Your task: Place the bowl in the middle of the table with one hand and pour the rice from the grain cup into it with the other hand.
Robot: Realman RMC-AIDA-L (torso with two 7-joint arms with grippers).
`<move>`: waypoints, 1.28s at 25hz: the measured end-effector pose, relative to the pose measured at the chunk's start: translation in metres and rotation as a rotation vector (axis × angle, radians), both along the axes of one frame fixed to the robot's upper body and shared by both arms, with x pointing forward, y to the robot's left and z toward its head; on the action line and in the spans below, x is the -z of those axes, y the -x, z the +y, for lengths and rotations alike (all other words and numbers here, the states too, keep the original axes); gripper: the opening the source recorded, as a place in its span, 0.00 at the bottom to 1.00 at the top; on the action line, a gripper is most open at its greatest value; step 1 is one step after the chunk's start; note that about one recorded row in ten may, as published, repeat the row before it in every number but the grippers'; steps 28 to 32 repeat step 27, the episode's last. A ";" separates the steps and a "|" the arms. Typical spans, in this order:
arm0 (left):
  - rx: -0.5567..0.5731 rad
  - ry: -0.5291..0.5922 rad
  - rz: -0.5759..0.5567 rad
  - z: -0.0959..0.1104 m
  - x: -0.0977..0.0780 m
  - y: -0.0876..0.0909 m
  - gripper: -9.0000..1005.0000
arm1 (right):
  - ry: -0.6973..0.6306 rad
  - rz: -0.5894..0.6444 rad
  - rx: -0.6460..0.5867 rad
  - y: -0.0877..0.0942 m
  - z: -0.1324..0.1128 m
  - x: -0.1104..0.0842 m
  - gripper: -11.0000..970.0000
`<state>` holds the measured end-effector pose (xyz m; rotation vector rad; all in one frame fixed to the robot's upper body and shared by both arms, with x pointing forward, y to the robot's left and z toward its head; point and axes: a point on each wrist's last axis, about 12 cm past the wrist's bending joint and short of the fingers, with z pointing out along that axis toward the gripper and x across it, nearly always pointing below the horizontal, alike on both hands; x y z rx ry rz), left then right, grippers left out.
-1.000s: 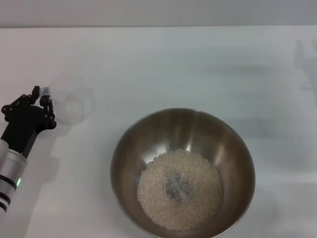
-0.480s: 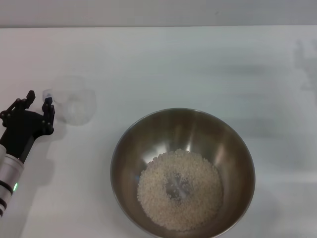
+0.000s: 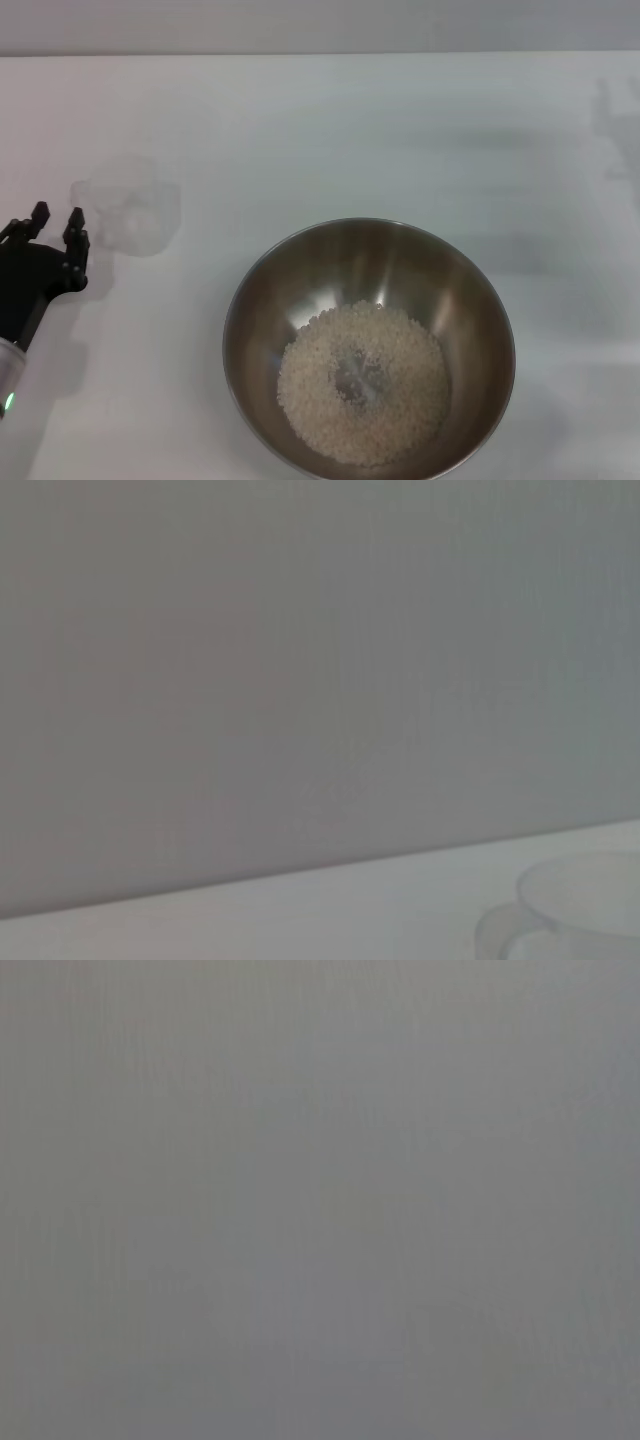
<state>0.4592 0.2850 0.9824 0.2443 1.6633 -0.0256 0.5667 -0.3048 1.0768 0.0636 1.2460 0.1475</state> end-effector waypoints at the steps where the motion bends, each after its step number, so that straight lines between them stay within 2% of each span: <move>1: -0.001 0.003 -0.007 0.001 0.000 0.002 0.36 | 0.000 0.000 0.000 0.000 0.000 0.000 0.44; 8: 0.026 0.083 -0.042 0.006 -0.002 0.020 0.36 | 0.004 0.009 0.000 -0.005 0.002 -0.001 0.44; 13: 0.027 0.180 -0.147 0.007 -0.014 0.028 0.36 | 0.005 0.019 -0.005 -0.005 0.004 0.000 0.44; 18: 0.025 0.232 -0.194 0.007 -0.021 0.025 0.36 | 0.021 0.049 -0.041 -0.004 0.014 0.006 0.44; 19: 0.023 0.273 -0.239 0.004 -0.029 0.016 0.36 | 0.021 0.049 -0.041 -0.004 0.014 0.006 0.44; 25: 0.050 0.286 -0.307 -0.002 -0.040 0.005 0.36 | 0.069 0.092 -0.117 -0.005 0.027 0.011 0.44; 32: 0.050 0.286 -0.307 -0.002 -0.040 0.005 0.36 | 0.076 0.109 -0.137 -0.006 0.030 0.013 0.44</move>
